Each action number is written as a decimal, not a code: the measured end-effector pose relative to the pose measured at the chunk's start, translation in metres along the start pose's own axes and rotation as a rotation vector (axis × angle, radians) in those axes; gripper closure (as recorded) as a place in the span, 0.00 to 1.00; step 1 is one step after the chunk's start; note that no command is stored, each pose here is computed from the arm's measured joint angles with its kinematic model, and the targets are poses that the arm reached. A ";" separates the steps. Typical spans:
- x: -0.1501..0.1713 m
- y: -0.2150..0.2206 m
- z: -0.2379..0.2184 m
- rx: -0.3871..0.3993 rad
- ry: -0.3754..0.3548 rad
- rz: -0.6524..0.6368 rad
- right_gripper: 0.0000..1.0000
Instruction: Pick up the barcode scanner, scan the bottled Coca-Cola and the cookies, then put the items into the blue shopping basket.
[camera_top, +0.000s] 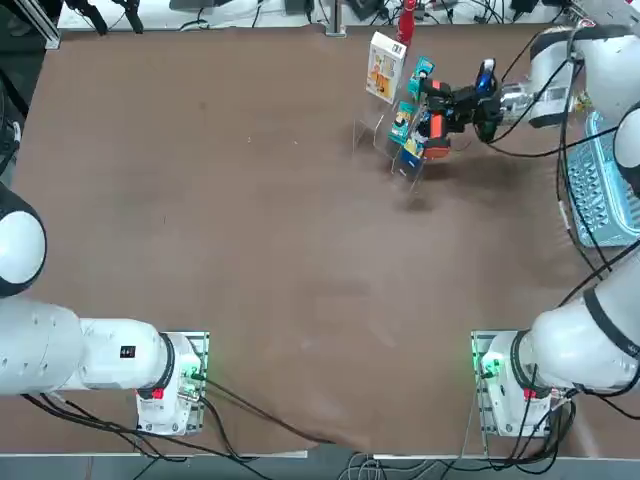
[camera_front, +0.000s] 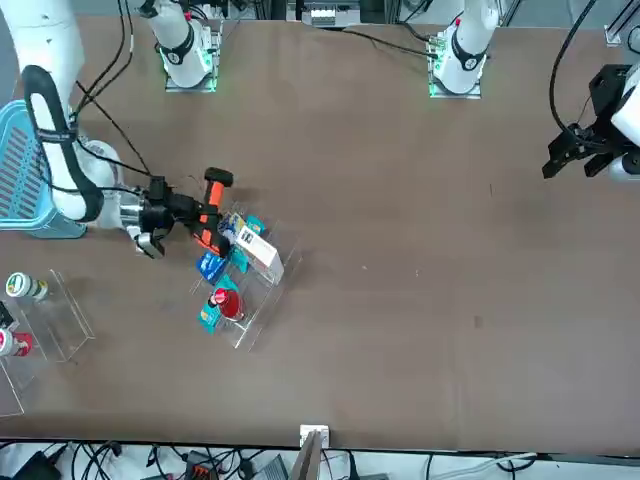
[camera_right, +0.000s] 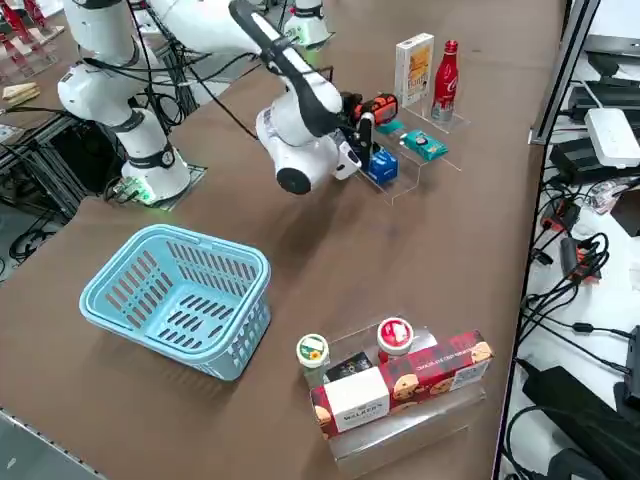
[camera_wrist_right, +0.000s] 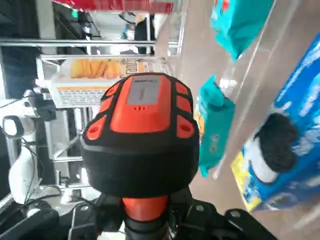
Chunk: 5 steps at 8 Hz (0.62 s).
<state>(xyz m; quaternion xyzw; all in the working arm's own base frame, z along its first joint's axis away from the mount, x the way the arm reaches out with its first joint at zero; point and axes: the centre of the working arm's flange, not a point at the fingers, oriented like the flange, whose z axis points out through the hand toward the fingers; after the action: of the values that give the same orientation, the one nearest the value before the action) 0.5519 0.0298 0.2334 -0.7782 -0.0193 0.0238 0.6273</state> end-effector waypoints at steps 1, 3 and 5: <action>0.011 -0.011 -0.032 -0.078 -0.050 -0.008 0.57; 0.025 -0.032 -0.092 -0.274 -0.149 -0.032 0.57; 0.023 -0.042 -0.122 -0.506 -0.265 -0.053 0.57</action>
<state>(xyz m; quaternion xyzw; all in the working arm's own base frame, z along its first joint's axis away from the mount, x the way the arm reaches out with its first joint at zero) 0.5828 -0.0786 0.3003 -0.8992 -0.1269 0.1034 0.4057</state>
